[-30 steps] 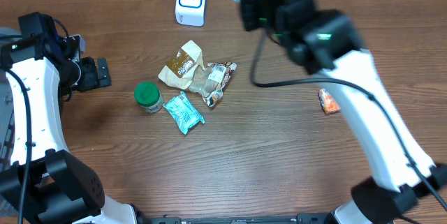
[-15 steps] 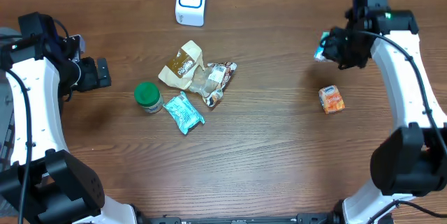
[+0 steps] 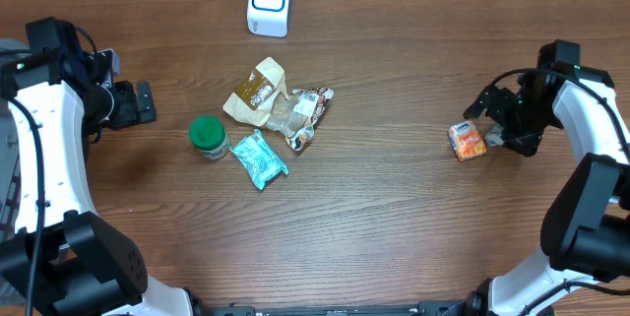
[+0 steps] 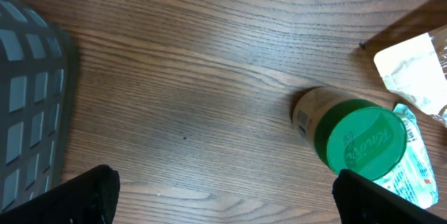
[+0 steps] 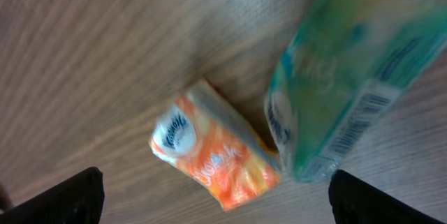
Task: Scan the item barcode
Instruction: 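Carry the green pack right and release it beside the orange pack, then reach the right gripper to the clear snack bag and grasp it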
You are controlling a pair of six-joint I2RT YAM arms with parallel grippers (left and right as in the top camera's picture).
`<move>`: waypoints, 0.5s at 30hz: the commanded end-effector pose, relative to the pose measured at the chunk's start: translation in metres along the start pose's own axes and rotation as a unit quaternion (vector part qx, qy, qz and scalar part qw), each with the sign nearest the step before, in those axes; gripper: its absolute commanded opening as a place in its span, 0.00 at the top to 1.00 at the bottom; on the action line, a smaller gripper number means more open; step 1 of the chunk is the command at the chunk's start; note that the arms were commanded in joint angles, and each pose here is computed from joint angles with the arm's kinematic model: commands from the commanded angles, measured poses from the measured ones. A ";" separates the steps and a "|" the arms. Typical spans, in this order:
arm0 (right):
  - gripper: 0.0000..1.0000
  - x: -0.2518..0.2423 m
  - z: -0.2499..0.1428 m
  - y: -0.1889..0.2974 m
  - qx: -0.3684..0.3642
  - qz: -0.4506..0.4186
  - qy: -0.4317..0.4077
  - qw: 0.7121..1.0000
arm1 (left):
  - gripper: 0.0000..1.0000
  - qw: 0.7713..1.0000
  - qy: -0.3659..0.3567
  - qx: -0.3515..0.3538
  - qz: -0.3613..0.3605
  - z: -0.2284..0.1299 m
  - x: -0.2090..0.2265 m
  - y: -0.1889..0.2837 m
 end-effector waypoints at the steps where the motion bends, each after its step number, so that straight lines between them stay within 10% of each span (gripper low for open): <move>1: 0.00 0.022 0.021 0.035 -0.034 0.012 0.026 0.999 | 0.01 1.000 0.002 -0.001 -0.004 0.000 -0.002 0.001; 15: 0.00 0.229 0.015 0.092 -0.129 0.137 0.288 0.939 | 0.00 1.000 0.002 -0.001 -0.004 0.000 -0.002 0.001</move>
Point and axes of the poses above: each gripper's point midway between its finger pads, its own y axis back along the fingers, its own x axis along the line the jaws close on, z = x × y, the point moved 1 cm from there along y, back along the fingers, and after that the axes turned 10 degrees about y, right-handed, at the moved point
